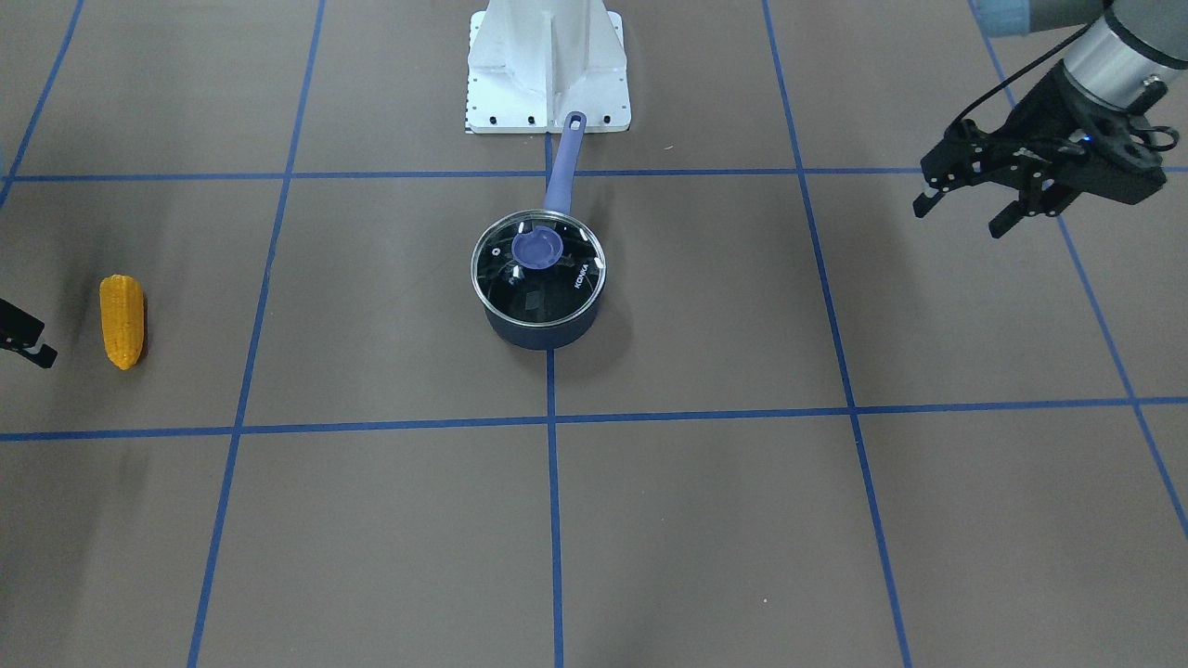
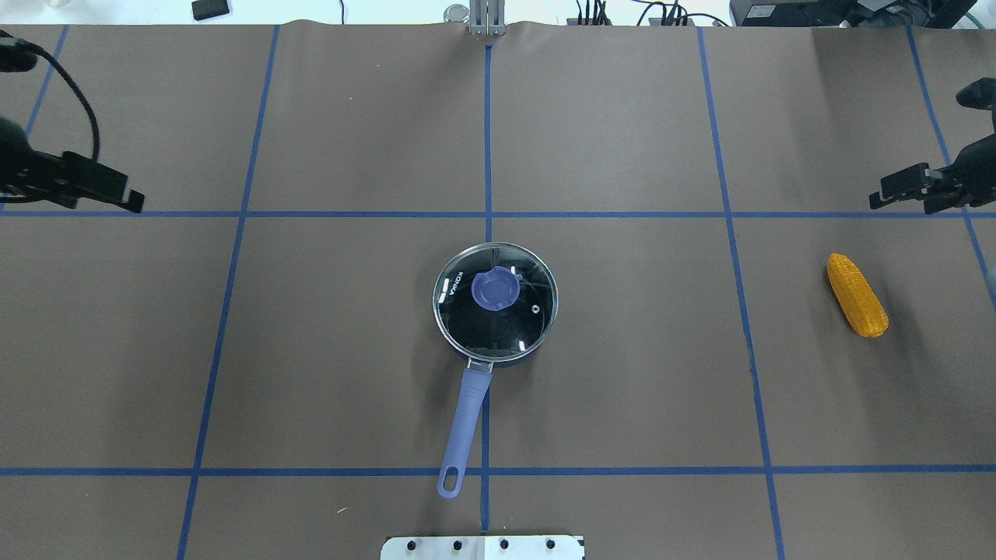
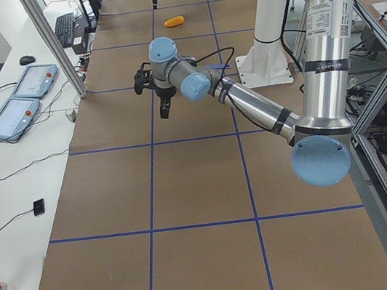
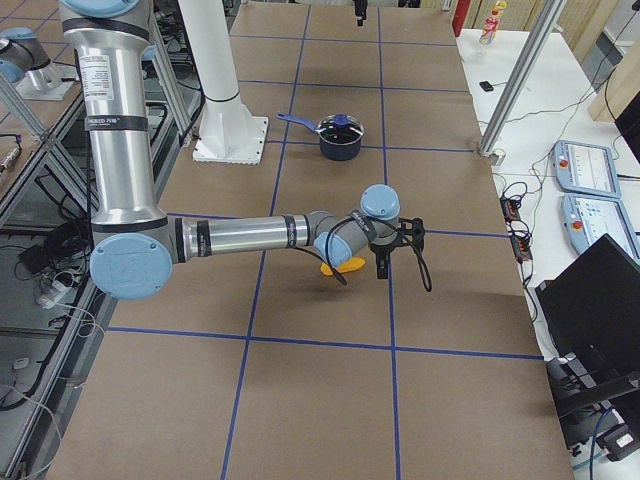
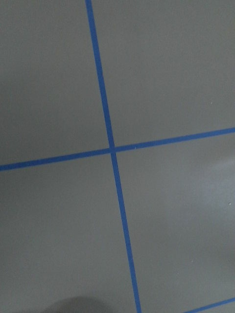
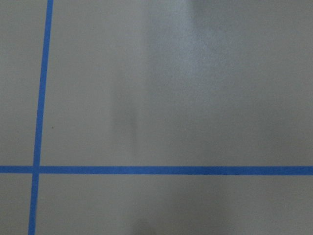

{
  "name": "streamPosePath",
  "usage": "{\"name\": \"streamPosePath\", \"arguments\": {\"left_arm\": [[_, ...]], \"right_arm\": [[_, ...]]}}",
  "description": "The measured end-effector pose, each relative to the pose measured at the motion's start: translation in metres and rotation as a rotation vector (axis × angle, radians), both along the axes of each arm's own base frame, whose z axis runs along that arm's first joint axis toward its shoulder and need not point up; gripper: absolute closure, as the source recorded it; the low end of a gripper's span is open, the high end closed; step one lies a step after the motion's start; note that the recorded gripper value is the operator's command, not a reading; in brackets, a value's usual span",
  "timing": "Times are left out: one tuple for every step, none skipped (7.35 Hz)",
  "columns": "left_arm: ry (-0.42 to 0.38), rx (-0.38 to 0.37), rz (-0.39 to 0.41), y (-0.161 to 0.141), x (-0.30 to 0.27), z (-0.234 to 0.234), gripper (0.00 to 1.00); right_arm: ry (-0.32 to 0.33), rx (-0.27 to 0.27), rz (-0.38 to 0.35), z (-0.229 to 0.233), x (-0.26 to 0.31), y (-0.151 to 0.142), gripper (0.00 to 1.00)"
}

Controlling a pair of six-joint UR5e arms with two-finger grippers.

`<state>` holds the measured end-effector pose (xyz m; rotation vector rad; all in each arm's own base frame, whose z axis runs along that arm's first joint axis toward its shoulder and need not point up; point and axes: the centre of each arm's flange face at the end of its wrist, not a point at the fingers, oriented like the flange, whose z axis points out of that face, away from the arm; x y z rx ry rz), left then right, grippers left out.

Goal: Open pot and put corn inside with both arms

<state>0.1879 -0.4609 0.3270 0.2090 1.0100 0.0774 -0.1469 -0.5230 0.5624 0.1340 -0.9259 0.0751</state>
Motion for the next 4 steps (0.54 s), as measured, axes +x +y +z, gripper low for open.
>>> {"name": "streamPosePath", "arguments": {"left_arm": [[0.004,-0.033,-0.006,0.013,0.034,-0.028,0.02],[-0.008,-0.066,-0.016,0.028,0.073,-0.067,0.02],[-0.025,-0.089,-0.019,0.045,0.104,-0.107,0.02],[-0.035,-0.109,-0.018,0.062,0.125,-0.138,0.02]], "right_arm": [[0.001,-0.008,-0.028,0.002,-0.014,0.012,0.0],[0.003,-0.014,-0.056,0.006,-0.023,0.028,0.0],[0.003,-0.012,-0.075,0.005,-0.027,0.043,0.0],[0.002,-0.003,-0.087,0.001,-0.029,0.055,0.0]]}}
